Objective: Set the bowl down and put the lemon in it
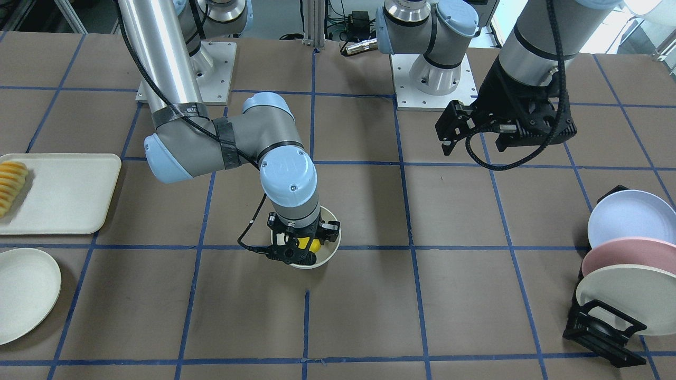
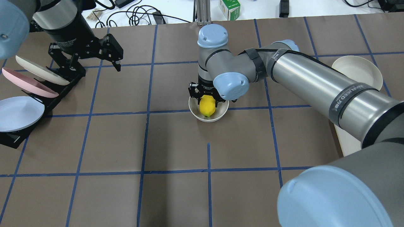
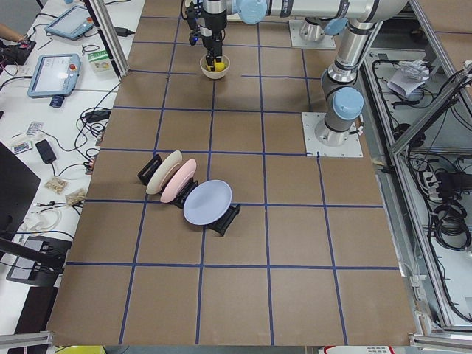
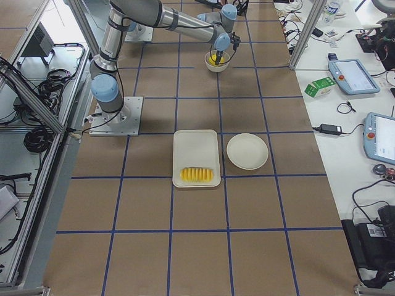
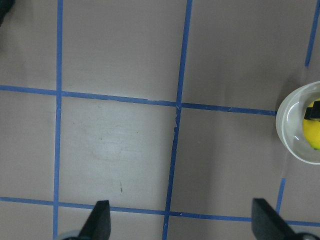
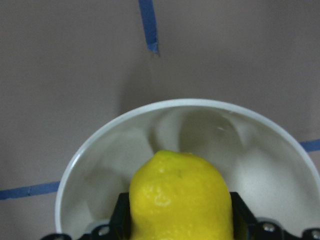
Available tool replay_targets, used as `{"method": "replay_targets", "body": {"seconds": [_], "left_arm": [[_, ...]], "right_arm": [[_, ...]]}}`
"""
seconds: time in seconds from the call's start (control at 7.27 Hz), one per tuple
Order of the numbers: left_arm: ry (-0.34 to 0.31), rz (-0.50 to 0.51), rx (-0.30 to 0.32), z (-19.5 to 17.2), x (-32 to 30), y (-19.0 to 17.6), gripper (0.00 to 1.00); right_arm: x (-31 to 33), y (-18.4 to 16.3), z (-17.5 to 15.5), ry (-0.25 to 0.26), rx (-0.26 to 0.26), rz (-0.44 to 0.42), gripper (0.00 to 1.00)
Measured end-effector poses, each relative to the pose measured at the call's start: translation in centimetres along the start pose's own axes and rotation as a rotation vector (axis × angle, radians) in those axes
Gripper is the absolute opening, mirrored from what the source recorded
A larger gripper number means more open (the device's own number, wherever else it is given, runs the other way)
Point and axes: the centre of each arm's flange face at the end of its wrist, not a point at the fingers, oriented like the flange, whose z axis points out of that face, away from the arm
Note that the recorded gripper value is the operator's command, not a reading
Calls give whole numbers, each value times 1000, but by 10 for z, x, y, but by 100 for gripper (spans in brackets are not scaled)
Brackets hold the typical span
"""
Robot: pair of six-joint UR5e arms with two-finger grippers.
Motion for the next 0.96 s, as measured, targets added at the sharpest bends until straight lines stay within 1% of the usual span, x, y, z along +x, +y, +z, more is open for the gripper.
{"method": "replay_targets", "body": {"seconds": [0.14, 0.28, 0.41, 0.55, 0.96], "left_arm": [[0, 0, 2, -1, 0, 1, 100], [1, 1, 7, -4, 0, 2, 100], [3, 2, 13, -6, 1, 4, 100], [4, 2, 19, -9, 1, 5, 100], [4, 7, 21, -9, 3, 7, 100]], "right_arm": [[1, 1, 4, 3, -6, -2, 28], [2, 2, 6, 8, -8, -2, 64], [3, 3, 7, 14, -7, 0, 88], [4, 3, 6, 16, -4, 1, 100], [4, 3, 0, 16, 5, 2, 100]]}}
